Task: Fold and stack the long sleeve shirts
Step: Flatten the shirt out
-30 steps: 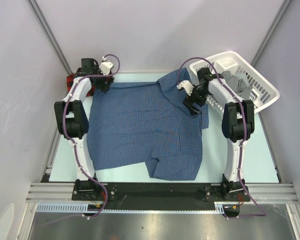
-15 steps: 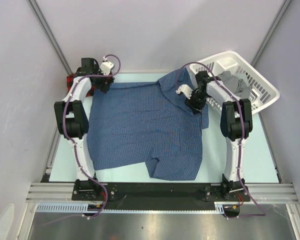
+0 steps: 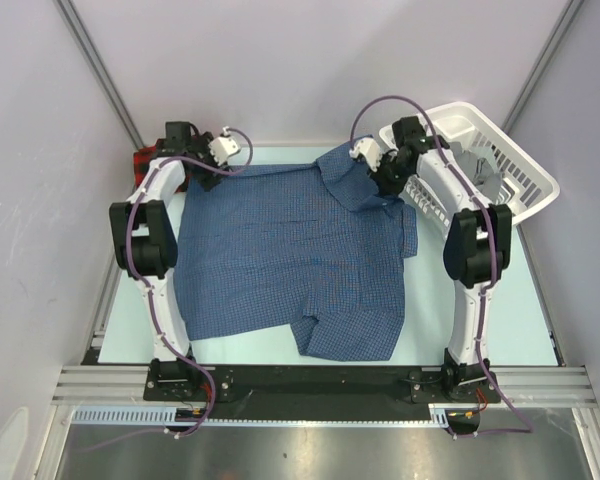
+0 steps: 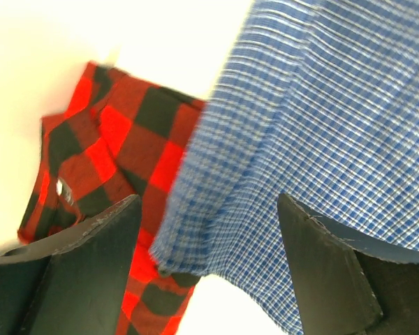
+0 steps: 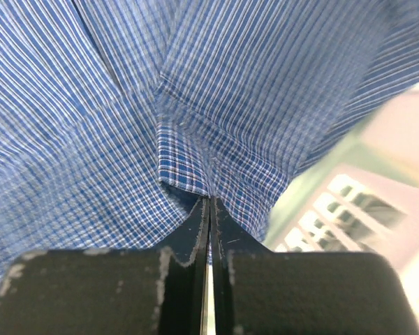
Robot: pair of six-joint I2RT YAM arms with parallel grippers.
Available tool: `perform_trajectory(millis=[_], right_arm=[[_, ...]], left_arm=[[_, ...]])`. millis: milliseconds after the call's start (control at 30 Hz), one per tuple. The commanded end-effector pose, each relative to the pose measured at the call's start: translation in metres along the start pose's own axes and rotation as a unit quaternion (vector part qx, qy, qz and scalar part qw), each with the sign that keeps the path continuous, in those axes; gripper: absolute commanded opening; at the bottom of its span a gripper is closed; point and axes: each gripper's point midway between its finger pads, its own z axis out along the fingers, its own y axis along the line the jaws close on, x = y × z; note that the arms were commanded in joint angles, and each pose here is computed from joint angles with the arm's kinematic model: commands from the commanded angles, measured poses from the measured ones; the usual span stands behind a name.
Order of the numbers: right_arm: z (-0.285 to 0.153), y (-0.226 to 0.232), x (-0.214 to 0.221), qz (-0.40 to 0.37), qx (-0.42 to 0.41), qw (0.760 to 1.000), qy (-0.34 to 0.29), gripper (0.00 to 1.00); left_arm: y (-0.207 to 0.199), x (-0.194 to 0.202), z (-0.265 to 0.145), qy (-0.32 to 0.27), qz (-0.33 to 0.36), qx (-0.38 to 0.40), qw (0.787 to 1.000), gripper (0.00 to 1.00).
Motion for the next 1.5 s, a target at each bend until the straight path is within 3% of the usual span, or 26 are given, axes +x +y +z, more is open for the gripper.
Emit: perform_trajectory(millis=[0, 233, 333, 467, 533, 633, 700, 733, 833, 1067, 1167, 1300, 1467], right_arm=[[-0.068, -0.007, -0.063, 0.006, 0.039, 0.994, -0.097, 0.0], [-0.102, -0.007, -0.082, 0.023, 0.057, 0.988, -0.138, 0.0], [-0.115, -0.007, -0.085, 0.027, 0.065, 0.986, -0.148, 0.0], [-0.133, -0.005, -0.094, 0.035, 0.068, 0.982, -0.172, 0.0], [-0.143, -0.004, -0.1, 0.043, 0.072, 0.979, -0.188, 0.0], [-0.168, -0.004, -0.119, 0.04, 0.085, 0.969, -0.228, 0.0], [-0.186, 0.0, -0.133, 0.04, 0.092, 0.961, -0.256, 0.0], [-0.193, 0.0, -0.135, 0.042, 0.095, 0.959, -0.263, 0.0], [-0.214, 0.004, -0.146, 0.042, 0.104, 0.951, -0.289, 0.0], [-0.246, 0.027, -0.165, 0.039, 0.104, 0.938, -0.327, 0.0], [-0.256, 0.032, -0.171, 0.04, 0.112, 0.933, -0.34, 0.0], [-0.285, 0.027, -0.188, 0.039, 0.146, 0.913, -0.379, 0.0], [-0.322, 0.028, -0.203, 0.034, 0.176, 0.89, -0.42, 0.0]], left_arm=[[-0.002, -0.032, -0.013, -0.051, 0.125, -0.002, 0.991, 0.84], [0.008, -0.016, 0.006, -0.029, 0.222, -0.072, 0.972, 0.8], [0.021, -0.016, 0.009, -0.027, 0.23, -0.104, 0.967, 0.72], [0.033, -0.024, 0.001, -0.035, 0.235, -0.145, 0.961, 0.53], [0.036, -0.028, -0.003, -0.04, 0.238, -0.155, 0.958, 0.52], [0.04, -0.032, -0.007, -0.046, 0.227, -0.163, 0.959, 0.52], [0.04, -0.04, -0.012, -0.062, 0.208, -0.164, 0.962, 0.59], [0.039, -0.043, -0.015, -0.07, 0.199, -0.161, 0.964, 0.68], [0.034, -0.048, -0.024, -0.088, 0.167, -0.138, 0.972, 0.74], [0.022, -0.044, -0.043, -0.113, 0.102, -0.115, 0.982, 0.79], [0.004, -0.039, -0.049, -0.11, 0.115, -0.102, 0.982, 0.82], [-0.014, -0.024, -0.048, -0.097, 0.107, -0.101, 0.984, 0.83], [-0.024, -0.031, -0.06, -0.117, 0.086, -0.108, 0.983, 0.84]])
